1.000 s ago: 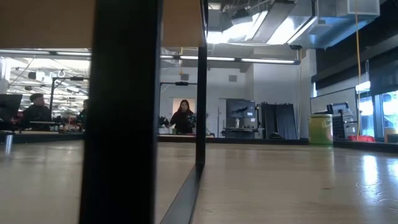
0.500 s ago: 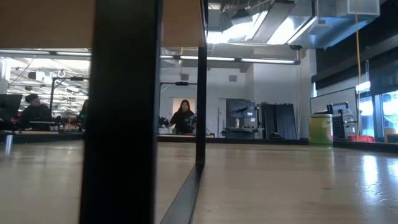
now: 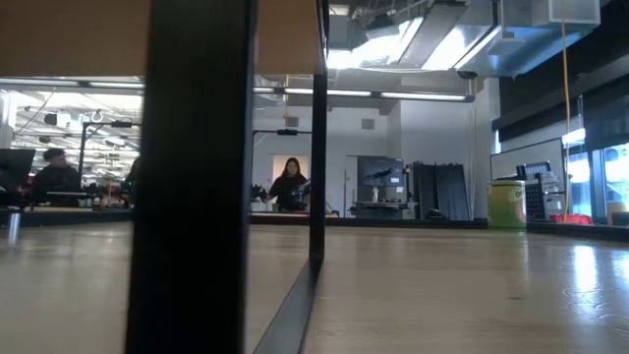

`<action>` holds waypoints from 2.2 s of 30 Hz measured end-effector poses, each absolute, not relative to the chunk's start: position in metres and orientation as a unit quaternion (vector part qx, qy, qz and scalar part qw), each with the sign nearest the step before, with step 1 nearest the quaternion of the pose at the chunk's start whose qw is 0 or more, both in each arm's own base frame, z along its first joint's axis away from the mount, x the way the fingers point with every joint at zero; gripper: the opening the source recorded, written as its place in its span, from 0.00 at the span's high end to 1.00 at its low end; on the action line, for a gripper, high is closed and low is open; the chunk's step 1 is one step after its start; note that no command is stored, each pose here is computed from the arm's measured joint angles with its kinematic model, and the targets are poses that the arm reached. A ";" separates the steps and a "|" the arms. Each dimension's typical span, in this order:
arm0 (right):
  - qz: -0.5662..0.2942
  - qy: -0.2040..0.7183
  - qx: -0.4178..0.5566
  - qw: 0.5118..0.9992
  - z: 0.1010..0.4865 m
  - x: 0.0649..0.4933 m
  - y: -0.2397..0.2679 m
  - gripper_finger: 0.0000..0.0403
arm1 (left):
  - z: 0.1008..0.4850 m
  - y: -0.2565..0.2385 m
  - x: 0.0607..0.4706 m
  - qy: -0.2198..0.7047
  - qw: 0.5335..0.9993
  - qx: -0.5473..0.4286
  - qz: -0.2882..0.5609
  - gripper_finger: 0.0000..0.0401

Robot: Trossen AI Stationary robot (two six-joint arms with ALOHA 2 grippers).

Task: Pick and place cans onto a shelf
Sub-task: Put the canned pineapple on the shelf, then put the canned oranges on the shelf

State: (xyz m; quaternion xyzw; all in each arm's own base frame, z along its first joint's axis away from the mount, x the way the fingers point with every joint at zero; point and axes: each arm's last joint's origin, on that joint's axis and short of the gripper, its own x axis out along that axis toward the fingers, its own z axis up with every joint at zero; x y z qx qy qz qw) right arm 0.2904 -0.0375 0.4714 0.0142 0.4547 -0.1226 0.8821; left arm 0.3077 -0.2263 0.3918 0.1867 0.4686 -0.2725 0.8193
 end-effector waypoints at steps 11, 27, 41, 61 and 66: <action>-0.123 0.451 0.016 0.884 0.472 0.291 -0.038 0.97 | 0.385 -0.229 0.310 0.480 0.812 0.189 -0.273 1.00; -0.123 0.452 0.016 0.883 0.472 0.291 -0.038 0.96 | 0.385 -0.230 0.310 0.481 0.811 0.185 -0.279 0.91; -0.121 0.452 0.012 0.884 0.472 0.291 -0.037 0.97 | 0.385 -0.229 0.311 0.478 0.814 0.192 -0.268 0.90; -0.329 0.365 0.020 0.871 0.512 0.213 -0.056 0.97 | 0.479 -0.144 0.253 0.334 0.935 0.122 -0.012 0.90; -0.429 0.378 0.056 0.818 0.497 0.212 -0.092 0.97 | 0.492 -0.116 0.233 0.332 0.939 0.084 0.041 0.90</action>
